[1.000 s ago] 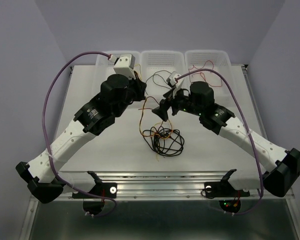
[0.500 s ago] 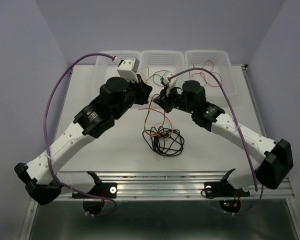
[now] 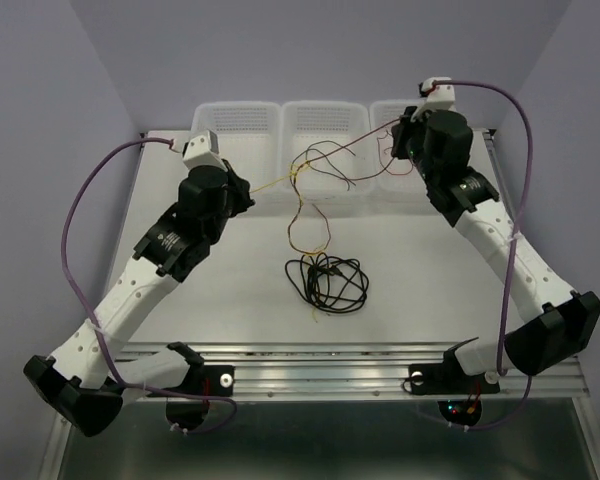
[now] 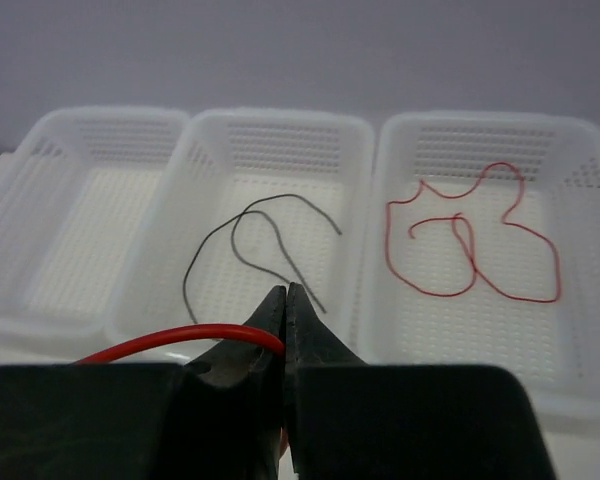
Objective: Untangle the cables
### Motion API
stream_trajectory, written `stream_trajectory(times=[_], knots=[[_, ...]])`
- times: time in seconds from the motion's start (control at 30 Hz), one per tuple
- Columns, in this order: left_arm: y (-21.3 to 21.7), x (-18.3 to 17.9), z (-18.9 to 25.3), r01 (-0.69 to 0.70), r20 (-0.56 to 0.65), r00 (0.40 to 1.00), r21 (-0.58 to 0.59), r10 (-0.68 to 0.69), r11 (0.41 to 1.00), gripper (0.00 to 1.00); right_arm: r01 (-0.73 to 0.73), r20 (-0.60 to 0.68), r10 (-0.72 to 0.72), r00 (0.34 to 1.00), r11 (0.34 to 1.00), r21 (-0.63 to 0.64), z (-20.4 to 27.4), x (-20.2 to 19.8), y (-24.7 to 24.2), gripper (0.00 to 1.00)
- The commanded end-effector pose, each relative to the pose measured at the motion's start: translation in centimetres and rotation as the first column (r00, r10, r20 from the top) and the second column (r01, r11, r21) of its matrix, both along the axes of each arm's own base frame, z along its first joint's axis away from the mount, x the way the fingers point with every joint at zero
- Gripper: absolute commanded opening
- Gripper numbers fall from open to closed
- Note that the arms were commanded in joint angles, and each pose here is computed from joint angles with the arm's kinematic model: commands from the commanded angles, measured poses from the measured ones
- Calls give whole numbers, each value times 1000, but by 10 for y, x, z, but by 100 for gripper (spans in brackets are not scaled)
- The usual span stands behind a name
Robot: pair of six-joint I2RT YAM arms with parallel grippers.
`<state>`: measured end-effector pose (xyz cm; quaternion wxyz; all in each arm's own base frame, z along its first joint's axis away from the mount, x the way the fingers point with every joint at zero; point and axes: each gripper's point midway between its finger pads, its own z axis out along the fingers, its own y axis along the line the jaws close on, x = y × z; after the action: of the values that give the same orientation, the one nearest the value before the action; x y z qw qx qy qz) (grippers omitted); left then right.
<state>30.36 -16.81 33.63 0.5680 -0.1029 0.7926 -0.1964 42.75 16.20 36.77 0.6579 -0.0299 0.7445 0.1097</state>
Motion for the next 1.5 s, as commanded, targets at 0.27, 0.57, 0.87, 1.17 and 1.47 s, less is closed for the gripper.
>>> stream_trajectory(times=[0.27,0.57,0.87,1.17,1.47], knots=[[163,42,-67,-485,-225,847,38,481,873,0,455,247,-469,848,883,113,160,-21,-167,1],[250,33,-93,-685,-325,659,112,678,720,0,571,225,-592,774,806,156,163,-27,-238,1],[333,9,-83,-815,-357,494,129,793,565,0,616,245,-642,727,767,183,192,-31,-284,1],[285,36,-60,-647,-291,738,-45,609,761,0,38,266,-89,960,981,191,196,-13,-174,1],[147,53,-142,-381,-432,837,-23,334,924,2,-408,267,359,895,899,158,184,-38,-76,1]])
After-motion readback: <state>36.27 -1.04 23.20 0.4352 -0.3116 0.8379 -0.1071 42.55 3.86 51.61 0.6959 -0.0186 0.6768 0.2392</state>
